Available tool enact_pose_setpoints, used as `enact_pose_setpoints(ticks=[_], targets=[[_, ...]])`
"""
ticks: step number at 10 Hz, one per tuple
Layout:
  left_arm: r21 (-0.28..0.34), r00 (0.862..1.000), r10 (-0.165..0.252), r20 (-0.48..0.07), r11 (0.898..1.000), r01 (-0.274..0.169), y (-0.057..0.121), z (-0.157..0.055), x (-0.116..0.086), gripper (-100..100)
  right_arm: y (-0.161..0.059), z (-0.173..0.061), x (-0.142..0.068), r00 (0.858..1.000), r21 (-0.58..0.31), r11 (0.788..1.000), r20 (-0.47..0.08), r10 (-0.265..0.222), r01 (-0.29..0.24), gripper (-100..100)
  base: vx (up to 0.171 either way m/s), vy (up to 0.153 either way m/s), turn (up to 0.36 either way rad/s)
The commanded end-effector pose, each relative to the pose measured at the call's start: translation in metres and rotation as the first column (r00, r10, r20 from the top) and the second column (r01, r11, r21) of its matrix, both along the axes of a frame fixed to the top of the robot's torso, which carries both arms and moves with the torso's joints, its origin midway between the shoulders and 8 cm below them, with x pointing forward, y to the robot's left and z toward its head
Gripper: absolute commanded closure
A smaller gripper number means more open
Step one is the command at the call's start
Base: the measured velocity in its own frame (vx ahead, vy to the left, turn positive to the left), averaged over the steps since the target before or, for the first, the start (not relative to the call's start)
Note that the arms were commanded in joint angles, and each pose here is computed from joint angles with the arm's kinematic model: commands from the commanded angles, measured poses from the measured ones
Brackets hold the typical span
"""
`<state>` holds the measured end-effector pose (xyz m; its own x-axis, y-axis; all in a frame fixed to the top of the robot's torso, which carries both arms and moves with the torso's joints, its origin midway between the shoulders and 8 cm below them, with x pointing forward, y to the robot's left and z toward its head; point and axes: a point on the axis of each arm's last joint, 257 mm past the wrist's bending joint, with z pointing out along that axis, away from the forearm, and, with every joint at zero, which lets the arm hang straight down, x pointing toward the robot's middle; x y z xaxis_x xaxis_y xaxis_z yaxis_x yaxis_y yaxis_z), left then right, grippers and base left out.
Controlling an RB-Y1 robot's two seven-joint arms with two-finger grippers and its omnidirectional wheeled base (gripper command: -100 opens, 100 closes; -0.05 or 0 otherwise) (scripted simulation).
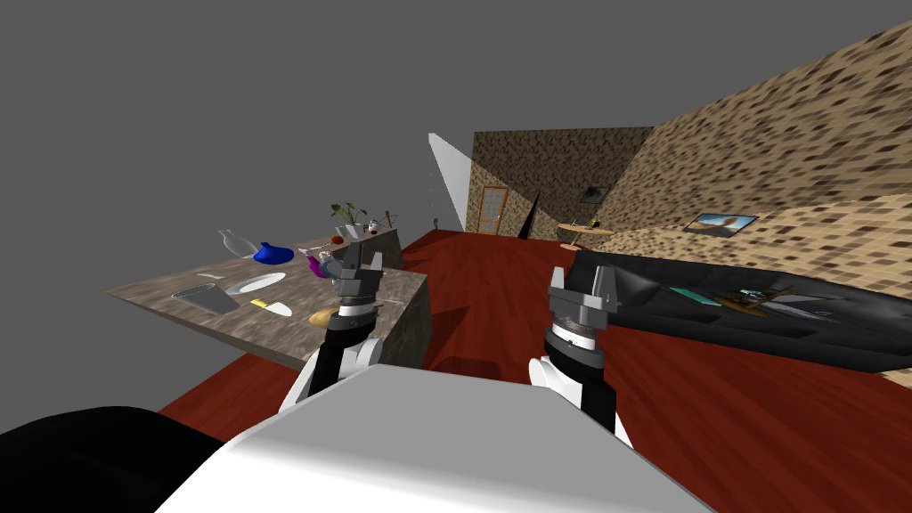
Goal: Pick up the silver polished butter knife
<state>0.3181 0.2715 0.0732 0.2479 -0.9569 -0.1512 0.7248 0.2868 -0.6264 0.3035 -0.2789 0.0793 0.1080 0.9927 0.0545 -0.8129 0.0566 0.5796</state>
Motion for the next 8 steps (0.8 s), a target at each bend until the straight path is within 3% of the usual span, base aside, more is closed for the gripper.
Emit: enact_pose_setpoints(ticks=[1, 4, 6, 7, 8], targets=[[0.031, 0.999, -0.002, -0.035, 1.0, 0.004, 0.0, -0.007, 0.004, -100, 0.0, 0.0, 0.0, 1.0, 0.0, 1.0, 0.0, 0.0, 0.0, 0, 0.008, -0.008, 0.013], [0.1, 0.988, 0.02, -0.154, 0.995, -0.005, 0.006, -0.032, 0.018, -100, 0.0, 0.0, 0.0, 1.0, 0.0, 1.0, 0.0, 0.0, 0.0, 0, 0.022, -0.026, 0.026], [0.152, 0.967, 0.055, -0.248, 0.988, -0.017, 0.017, -0.054, 0.026, -100, 0.0, 0.0, 0.0, 1.0, 0.0, 1.0, 0.0, 0.0, 0.0, 0, 0.035, -0.043, 0.034], [0.15, 0.964, 0.058, -0.261, 0.988, -0.019, 0.018, -0.057, 0.028, -100, 0.0, 0.0, 0.0, 1.0, 0.0, 1.0, 0.0, 0.0, 0.0, 0, 0.032, -0.032, 0.019], [0.179, 0.948, 0.08, -0.307, 0.984, -0.025, 0.024, -0.069, 0.031, -100, 0.0, 0.0, 0.0, 1.0, 0.0, 1.0, 0.0, 0.0, 0.0, 0, 0.032, -0.029, 0.031]])
